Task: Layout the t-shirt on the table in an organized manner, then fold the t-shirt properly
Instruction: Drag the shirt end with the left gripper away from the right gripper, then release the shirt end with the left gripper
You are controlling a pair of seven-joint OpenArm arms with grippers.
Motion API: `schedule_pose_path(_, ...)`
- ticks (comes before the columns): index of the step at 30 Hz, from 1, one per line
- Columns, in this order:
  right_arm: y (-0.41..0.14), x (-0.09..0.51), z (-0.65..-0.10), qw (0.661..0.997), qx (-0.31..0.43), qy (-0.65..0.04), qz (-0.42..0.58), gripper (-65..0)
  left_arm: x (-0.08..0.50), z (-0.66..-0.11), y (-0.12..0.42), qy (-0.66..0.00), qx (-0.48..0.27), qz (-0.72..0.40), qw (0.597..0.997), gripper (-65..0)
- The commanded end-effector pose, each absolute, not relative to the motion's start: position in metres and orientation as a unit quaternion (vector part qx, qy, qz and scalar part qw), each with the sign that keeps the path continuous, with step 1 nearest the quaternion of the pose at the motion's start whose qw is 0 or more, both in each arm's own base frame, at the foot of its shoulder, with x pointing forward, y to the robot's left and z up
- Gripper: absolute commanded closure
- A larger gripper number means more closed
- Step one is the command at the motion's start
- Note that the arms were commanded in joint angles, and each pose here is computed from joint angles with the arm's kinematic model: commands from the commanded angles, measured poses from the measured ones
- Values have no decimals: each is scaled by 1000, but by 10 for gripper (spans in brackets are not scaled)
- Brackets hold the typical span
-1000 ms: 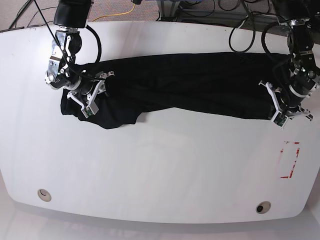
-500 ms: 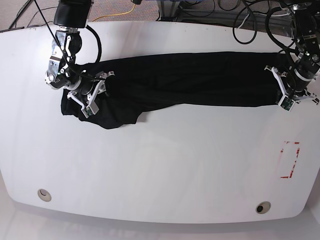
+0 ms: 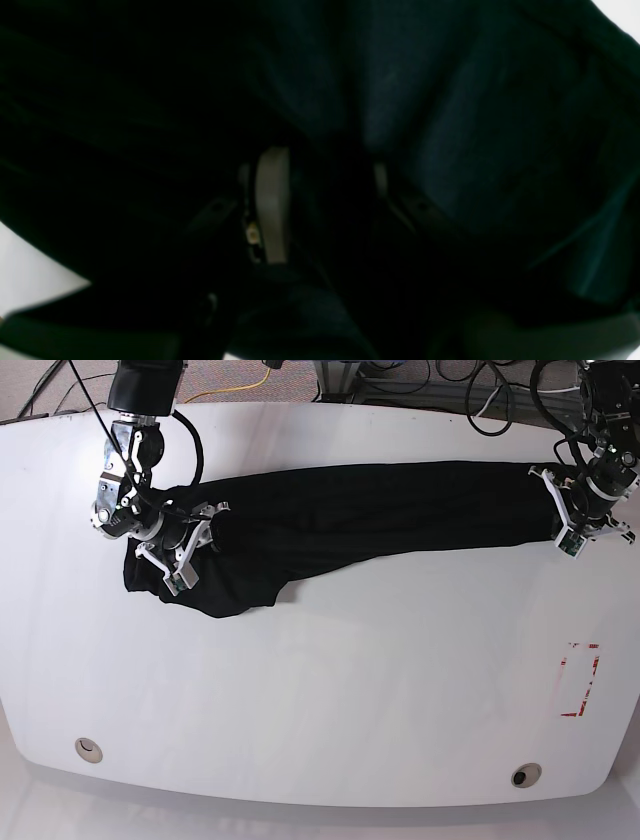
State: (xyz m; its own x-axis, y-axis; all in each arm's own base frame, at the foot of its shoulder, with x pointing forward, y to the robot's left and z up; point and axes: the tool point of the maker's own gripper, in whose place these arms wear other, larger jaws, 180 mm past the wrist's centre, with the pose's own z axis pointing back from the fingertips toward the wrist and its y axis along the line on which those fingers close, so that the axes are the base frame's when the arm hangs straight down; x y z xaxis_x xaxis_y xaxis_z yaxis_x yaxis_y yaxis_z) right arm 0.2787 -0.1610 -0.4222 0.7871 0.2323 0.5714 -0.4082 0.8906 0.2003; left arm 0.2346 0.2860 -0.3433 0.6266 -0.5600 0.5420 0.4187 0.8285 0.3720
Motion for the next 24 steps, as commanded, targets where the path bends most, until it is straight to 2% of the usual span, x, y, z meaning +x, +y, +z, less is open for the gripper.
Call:
schedule_pose_path(1, -169, 277, -423, 937, 142, -266, 177, -193, 232, -345, 298, -318, 121, -268, 901, -46)
schedule_pose_path(4, -168, 277, -423, 937, 143, -266, 177, -193, 227, -353, 302, -306, 116, -261, 908, -154)
schedule_pose_path(9, -168, 277, -423, 937, 143, -266, 177, -193, 224, -361, 306, -297, 111, -253, 914, -379)
schedule_pose_path(12, -169, 277, -423, 937, 142, -266, 177, -193, 220, -368, 309, -287, 108, -248, 919, -451)
schedule_pose_path(24, -170, 278, -423, 937, 141, -266, 177, -193, 219, -392, 325, -262, 92, -214, 936, -458)
